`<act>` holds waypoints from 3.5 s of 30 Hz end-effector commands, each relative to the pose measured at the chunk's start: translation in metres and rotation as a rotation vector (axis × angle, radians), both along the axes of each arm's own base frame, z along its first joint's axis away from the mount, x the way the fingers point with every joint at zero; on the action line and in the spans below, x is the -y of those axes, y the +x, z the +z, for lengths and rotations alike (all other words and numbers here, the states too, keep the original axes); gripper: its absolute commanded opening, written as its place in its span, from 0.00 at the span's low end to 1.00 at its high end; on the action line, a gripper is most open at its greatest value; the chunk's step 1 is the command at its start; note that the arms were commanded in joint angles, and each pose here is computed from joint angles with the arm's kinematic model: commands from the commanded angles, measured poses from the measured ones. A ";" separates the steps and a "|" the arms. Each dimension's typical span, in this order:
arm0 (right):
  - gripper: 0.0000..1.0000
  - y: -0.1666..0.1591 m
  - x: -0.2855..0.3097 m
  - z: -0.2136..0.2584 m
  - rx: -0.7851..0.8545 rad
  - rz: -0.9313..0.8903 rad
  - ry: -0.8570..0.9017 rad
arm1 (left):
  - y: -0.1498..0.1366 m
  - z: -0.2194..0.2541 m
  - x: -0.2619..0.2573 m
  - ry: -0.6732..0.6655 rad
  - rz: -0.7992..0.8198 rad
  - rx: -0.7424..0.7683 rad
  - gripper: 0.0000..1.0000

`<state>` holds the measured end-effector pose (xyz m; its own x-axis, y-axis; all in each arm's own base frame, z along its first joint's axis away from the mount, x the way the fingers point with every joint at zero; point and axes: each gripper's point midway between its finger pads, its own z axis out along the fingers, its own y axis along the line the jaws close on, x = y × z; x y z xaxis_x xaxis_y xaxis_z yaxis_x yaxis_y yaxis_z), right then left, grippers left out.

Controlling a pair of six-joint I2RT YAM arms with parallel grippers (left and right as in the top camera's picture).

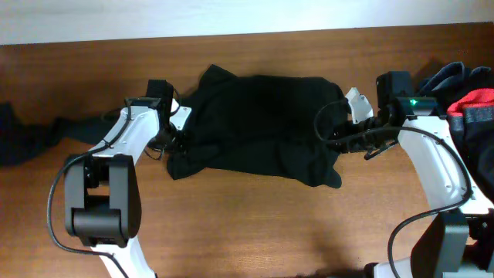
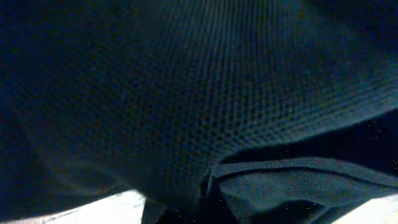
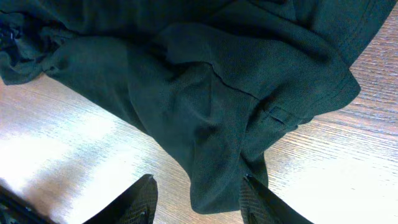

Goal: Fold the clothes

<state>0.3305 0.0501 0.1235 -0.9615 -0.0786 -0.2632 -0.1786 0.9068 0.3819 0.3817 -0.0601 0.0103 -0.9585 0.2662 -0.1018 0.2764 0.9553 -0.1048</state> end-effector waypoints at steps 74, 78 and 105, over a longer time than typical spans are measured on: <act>0.51 -0.006 0.008 -0.006 -0.058 -0.073 -0.020 | -0.055 0.078 0.026 0.098 -0.186 0.036 0.50; 0.51 -0.005 0.008 -0.005 -0.053 -0.073 -0.020 | -0.067 0.064 0.025 0.094 -0.210 -0.001 0.49; 0.52 -0.002 0.008 -0.005 -0.039 -0.072 -0.021 | -0.080 0.028 0.037 0.016 -0.327 -0.005 0.05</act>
<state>0.3283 0.0457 0.1211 -0.9738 -0.0211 -0.2263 -0.1074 0.9203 0.3761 0.3046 -0.0954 0.0410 -0.8283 0.5529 -0.0908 0.5593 0.8255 -0.0757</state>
